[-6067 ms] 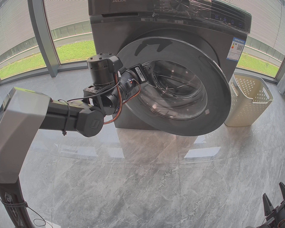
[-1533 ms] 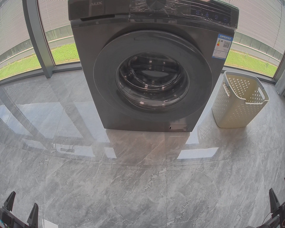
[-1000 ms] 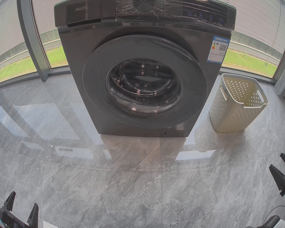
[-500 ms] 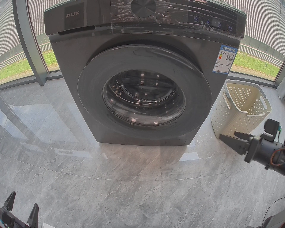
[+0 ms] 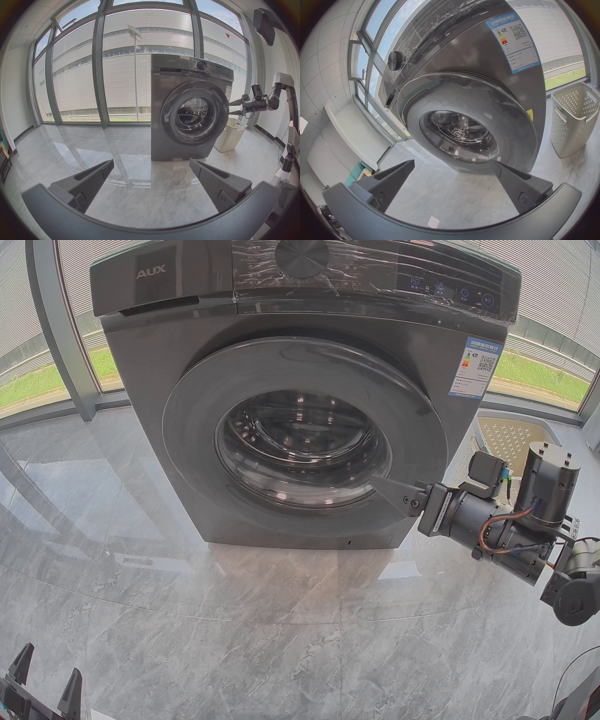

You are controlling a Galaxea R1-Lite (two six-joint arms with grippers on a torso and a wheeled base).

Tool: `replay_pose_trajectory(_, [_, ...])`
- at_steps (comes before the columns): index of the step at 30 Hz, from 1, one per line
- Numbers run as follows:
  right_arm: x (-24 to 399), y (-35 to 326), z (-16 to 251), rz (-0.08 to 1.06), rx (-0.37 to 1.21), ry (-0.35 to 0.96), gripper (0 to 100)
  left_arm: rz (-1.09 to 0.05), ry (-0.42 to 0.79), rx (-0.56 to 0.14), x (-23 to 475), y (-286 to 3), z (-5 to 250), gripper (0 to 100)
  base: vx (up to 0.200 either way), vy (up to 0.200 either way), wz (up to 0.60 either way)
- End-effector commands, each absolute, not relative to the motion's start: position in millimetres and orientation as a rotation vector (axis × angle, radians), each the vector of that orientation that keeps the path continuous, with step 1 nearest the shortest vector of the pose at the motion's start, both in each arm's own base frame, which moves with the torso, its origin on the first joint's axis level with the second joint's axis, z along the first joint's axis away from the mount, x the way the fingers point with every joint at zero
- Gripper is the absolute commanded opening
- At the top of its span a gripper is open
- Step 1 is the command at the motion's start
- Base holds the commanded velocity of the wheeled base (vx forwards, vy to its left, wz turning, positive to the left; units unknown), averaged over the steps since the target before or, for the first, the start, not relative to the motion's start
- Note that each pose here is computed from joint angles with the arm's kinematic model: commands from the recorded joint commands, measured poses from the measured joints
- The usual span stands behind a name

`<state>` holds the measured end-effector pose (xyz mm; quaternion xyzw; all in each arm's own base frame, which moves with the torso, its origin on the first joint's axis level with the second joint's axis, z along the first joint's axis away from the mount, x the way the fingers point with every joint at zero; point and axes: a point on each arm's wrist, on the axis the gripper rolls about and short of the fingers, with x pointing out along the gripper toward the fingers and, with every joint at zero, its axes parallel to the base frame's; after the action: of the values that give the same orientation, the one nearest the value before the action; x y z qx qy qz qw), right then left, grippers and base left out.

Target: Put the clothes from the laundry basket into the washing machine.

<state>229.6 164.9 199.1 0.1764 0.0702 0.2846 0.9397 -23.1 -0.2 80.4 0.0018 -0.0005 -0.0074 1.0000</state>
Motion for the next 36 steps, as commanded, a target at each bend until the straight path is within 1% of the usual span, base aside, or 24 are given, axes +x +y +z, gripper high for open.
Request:
replay_pose_trajectory(1, [239,169,197,0.572,0.359,0.143,100,-0.014,0.003,0.003,-23,0,75,100,0.200,0.000,0.00])
replay_pose_trajectory(9, [248,159,206,0.537,0.364,0.098,100,-0.018,0.003,0.003,-23,0,75,100,0.200,0.000,0.00])
replay_pose_trajectory(16, [265,142,226,0.455,0.367,0.005,100,-0.020,0.003,0.003,-23,0,75,100,0.000,0.000,0.00])
replay_pose_trajectory(20, [264,139,226,0.439,0.358,0.003,100,-0.020,0.003,0.003,-23,0,75,100,0.000,0.000,0.00])
replay_pose_trajectory(23, [250,136,220,0.450,0.347,0.027,100,-0.020,0.003,0.003,-23,0,75,100,0.000,0.000,0.00])
replay_pose_trajectory(28, [204,141,204,0.573,0.314,0.102,100,-0.014,0.003,0.005,-23,0,75,100,0.000,0.000,0.00])
replay_pose_trajectory(30, [190,139,198,0.610,0.298,0.126,100,-0.014,0.003,0.005,-23,0,75,100,0.000,0.000,0.00])
replay_pose_trajectory(31, [174,135,192,0.648,0.278,0.143,100,-0.014,0.003,0.005,-23,0,75,100,0.000,0.000,0.00])
replay_pose_trajectory(34, [136,118,185,0.735,0.237,0.133,100,-0.014,0.003,0.003,-23,0,75,100,0.000,0.000,0.00])
replay_pose_trajectory(36, [121,110,184,0.776,0.229,0.115,100,-0.014,0.003,0.005,-23,0,75,100,0.000,0.000,0.00])
